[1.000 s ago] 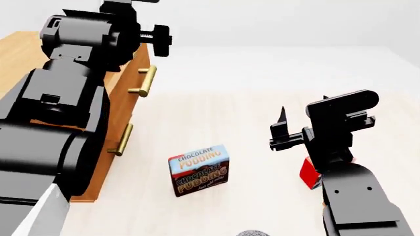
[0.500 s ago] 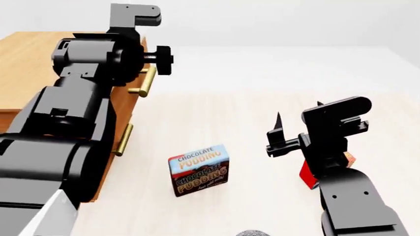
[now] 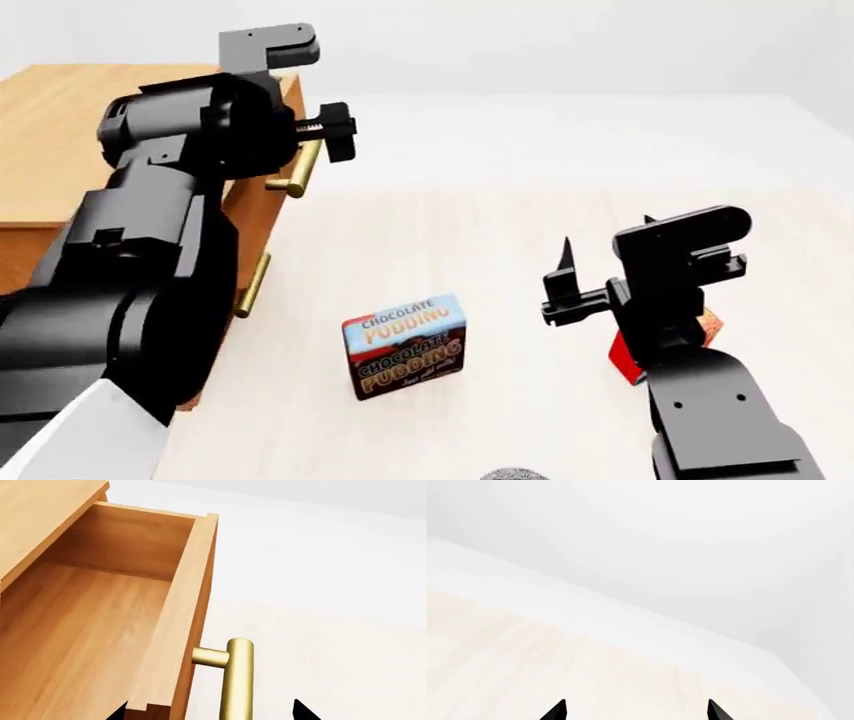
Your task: Put the bowl in the top drawer of the cabinet.
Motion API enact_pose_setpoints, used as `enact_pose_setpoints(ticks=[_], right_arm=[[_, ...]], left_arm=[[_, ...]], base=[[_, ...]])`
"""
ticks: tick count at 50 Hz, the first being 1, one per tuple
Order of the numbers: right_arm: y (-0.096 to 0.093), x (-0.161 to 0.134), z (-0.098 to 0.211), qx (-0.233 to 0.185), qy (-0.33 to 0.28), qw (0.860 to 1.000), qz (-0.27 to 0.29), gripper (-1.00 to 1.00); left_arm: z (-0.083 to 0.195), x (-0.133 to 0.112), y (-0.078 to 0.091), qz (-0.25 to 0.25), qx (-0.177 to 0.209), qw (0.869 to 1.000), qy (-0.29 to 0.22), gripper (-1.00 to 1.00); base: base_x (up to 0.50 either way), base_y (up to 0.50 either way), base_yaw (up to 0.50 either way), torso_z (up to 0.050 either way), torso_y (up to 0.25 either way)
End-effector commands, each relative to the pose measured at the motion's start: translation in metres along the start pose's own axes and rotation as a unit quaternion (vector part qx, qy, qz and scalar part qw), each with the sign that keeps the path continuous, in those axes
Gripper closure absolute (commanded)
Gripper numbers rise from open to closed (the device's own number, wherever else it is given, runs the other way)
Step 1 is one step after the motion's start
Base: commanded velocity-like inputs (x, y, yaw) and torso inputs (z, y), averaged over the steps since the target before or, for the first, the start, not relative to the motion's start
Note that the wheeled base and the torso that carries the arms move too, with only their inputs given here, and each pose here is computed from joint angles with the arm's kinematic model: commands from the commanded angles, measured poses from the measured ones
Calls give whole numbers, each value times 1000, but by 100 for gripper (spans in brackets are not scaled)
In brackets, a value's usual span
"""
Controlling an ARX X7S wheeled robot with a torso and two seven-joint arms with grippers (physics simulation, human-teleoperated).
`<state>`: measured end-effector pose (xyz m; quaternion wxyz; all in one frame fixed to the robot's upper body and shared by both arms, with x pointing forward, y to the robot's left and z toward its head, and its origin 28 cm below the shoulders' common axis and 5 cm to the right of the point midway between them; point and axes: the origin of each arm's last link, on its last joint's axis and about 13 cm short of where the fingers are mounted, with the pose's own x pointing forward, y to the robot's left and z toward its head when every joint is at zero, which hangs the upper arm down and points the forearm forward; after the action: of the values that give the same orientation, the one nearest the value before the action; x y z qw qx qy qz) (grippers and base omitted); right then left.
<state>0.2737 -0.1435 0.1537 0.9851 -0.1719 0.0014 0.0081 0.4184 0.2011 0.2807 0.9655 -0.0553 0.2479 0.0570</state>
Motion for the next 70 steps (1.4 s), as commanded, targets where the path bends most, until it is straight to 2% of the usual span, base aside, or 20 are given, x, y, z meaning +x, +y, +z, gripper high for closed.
enact_pose_setpoints(ticks=[1, 15, 32, 55, 63, 70], right_arm=[[0, -2, -1, 4, -1, 1000, -3, -100], [-2, -9, -5, 9, -4, 1000, -1, -100], [-4, -26, -11, 10, 8, 1000, -10, -100], [-4, -51, -22, 4, 37, 999, -20, -100], [-9, -61, -24, 3, 48, 999, -26, -100], [-13, -72, -27, 0, 55, 998, -28, -100]], left_arm=[[5, -6, -7, -44, -44, 998, 14, -100], [6, -9, -17, -62, -61, 996, 21, -100], [-9, -6, -33, -109, -52, 992, 43, -100], [-21, -10, -58, -202, -73, 974, 72, -100], [-21, -12, -65, -210, -83, 972, 67, -100], [-20, -16, -72, -236, -94, 964, 73, -100]], base=[[0, 0, 0, 0, 0], [0, 0, 0, 0, 0], [0, 0, 0, 0, 0], [0, 0, 0, 0, 0], [0, 0, 0, 0, 0], [0, 0, 0, 0, 0]])
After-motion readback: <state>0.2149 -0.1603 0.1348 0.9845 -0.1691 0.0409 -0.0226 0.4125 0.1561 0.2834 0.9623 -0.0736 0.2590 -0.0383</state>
